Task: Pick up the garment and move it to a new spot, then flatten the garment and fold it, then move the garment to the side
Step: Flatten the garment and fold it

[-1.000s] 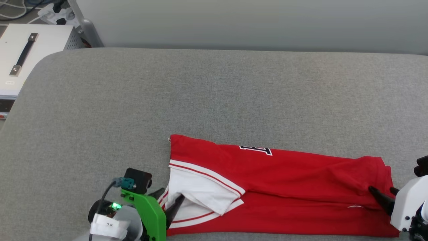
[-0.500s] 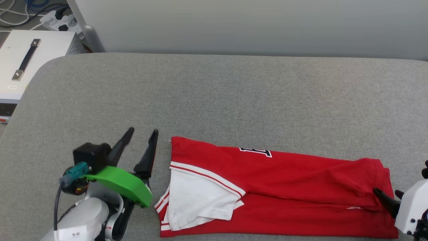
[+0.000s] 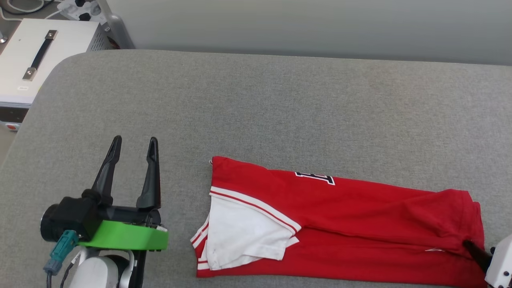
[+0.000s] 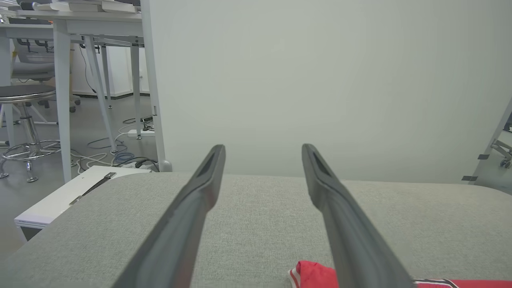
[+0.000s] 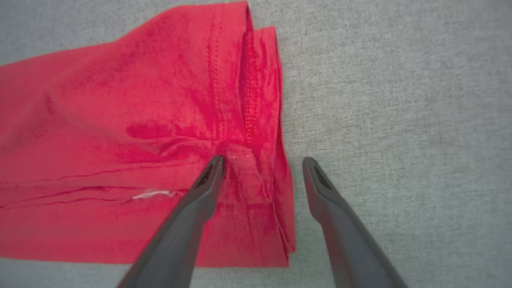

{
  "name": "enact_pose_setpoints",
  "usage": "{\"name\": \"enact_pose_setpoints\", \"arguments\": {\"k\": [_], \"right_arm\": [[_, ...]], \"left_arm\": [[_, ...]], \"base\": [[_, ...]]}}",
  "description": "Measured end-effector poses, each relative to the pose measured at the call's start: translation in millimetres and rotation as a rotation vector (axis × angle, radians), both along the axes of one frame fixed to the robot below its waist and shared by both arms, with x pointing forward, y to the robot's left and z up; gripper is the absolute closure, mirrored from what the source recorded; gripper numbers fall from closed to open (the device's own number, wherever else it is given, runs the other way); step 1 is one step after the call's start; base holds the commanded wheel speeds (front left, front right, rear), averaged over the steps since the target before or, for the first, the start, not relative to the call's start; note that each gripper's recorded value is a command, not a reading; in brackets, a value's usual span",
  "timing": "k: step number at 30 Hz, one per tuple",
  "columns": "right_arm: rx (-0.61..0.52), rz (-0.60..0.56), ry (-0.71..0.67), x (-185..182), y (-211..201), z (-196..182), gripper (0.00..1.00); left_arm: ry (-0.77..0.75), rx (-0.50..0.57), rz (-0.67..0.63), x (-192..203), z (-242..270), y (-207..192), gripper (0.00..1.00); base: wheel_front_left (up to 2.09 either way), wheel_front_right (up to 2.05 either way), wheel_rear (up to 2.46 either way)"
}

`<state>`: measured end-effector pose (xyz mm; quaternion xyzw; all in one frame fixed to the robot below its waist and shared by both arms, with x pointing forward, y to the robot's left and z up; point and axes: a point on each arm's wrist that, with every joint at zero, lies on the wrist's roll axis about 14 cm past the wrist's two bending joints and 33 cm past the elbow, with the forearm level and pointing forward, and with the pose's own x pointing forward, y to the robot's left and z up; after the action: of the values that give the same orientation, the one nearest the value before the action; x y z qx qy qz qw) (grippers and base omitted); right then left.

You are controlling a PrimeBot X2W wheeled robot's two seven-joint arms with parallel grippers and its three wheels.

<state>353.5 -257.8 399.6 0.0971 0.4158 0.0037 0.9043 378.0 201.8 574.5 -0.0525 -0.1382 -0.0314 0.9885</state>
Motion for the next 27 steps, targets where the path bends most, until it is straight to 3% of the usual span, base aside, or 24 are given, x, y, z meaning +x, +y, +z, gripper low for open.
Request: {"name": "enact_pose_setpoints", "arguments": {"k": [15,27], "right_arm": [[0.095,-0.037,0.06,9.3,9.0,-28.5,0.0],[0.196,0.032,0.071,4.7,47.6,-32.4,0.0]], "left_arm": [[0.069,-0.001,0.045,1.5,-26.7,8.7,0.0],[0.065,-0.005,0.021,0.8,-25.5,2.6,0.0]], "base": [[0.0,0.0,0.0],[0.0,0.0,0.0]]}}
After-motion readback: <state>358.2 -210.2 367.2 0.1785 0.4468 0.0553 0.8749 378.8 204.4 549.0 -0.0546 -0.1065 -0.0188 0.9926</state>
